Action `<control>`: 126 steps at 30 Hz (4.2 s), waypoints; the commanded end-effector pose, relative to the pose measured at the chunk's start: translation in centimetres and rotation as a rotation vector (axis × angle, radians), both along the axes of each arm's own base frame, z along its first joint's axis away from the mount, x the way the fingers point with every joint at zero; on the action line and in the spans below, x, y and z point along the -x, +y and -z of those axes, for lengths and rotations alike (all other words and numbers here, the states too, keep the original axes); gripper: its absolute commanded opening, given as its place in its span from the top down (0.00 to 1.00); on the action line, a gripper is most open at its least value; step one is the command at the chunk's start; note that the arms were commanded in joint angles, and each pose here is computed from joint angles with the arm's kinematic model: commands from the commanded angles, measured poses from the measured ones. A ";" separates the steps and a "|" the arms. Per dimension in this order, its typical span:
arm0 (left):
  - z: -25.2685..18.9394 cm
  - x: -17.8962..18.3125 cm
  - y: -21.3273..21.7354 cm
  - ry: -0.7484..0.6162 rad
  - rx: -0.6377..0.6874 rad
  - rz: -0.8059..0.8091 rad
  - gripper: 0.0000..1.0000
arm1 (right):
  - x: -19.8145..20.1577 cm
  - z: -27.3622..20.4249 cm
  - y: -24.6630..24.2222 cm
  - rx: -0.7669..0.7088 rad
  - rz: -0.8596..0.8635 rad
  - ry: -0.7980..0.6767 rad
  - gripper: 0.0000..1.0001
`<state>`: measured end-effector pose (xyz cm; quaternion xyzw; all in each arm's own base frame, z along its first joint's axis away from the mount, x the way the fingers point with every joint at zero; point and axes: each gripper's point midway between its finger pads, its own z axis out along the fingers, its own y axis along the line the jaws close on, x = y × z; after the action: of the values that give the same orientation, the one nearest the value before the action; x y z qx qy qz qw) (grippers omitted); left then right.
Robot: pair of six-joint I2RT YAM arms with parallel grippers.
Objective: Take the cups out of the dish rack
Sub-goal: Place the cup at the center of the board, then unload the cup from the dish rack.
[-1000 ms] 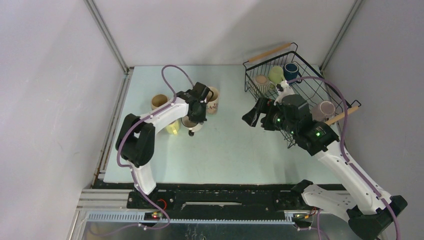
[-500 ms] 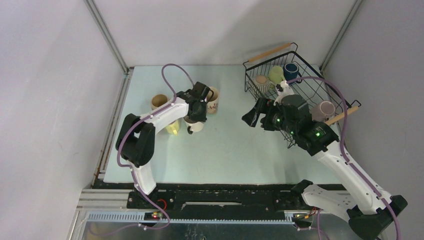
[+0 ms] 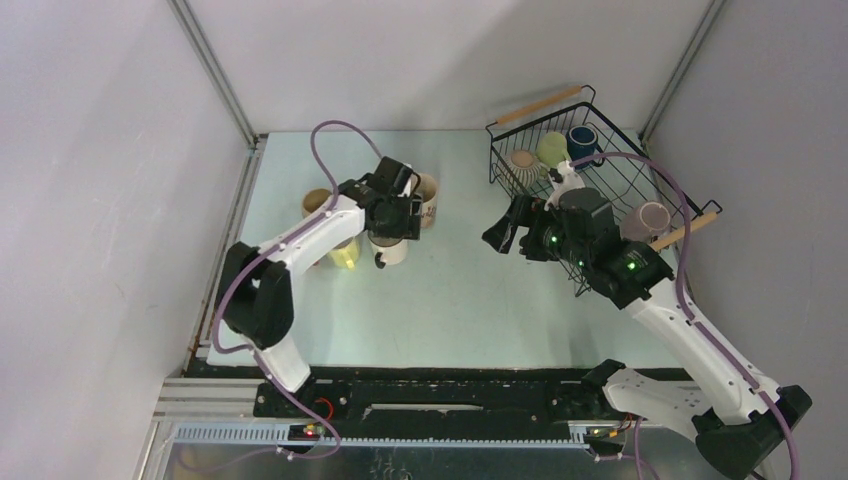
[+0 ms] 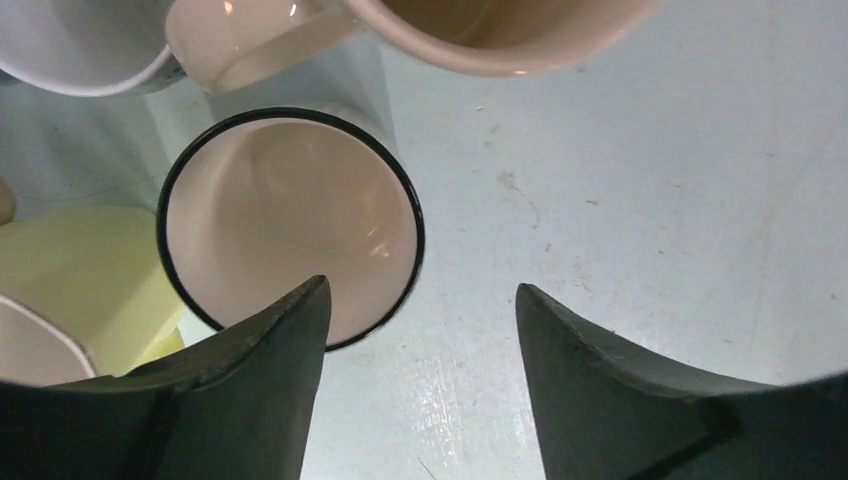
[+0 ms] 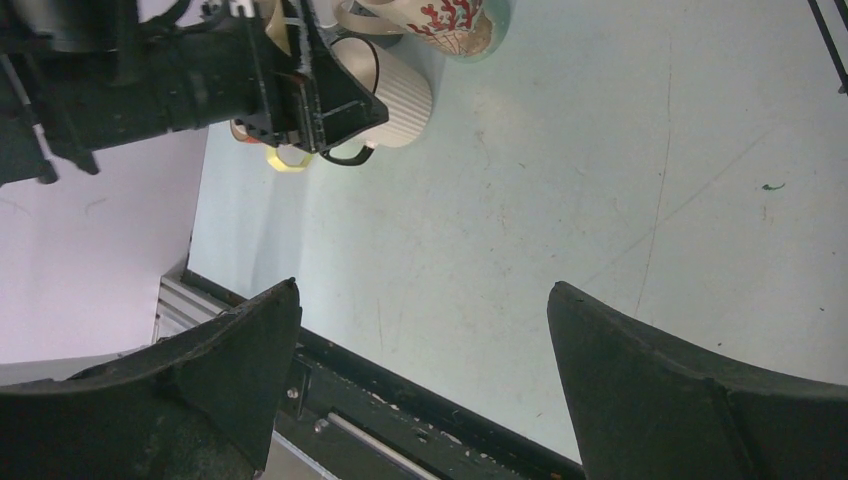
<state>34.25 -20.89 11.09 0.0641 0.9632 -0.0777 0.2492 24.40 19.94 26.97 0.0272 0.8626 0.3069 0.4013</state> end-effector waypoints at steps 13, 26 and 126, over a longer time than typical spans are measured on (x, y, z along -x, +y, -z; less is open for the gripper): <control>-13.8 4.0 -1.9 -0.295 0.330 0.188 0.00 | -2.2 -2.2 -0.3 0.025 0.057 -0.037 0.01; -14.9 7.6 -1.9 -0.375 0.447 0.276 0.00 | -7.3 -2.7 -7.7 0.123 0.304 0.004 0.00; -15.4 11.0 -3.4 -0.346 0.560 0.394 0.00 | -19.4 14.1 -33.2 0.376 0.857 0.545 0.00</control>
<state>23.75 -23.99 26.35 0.1788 0.8277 -0.3605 0.3912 43.02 -13.98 12.77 0.3857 0.8846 -0.0703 0.2525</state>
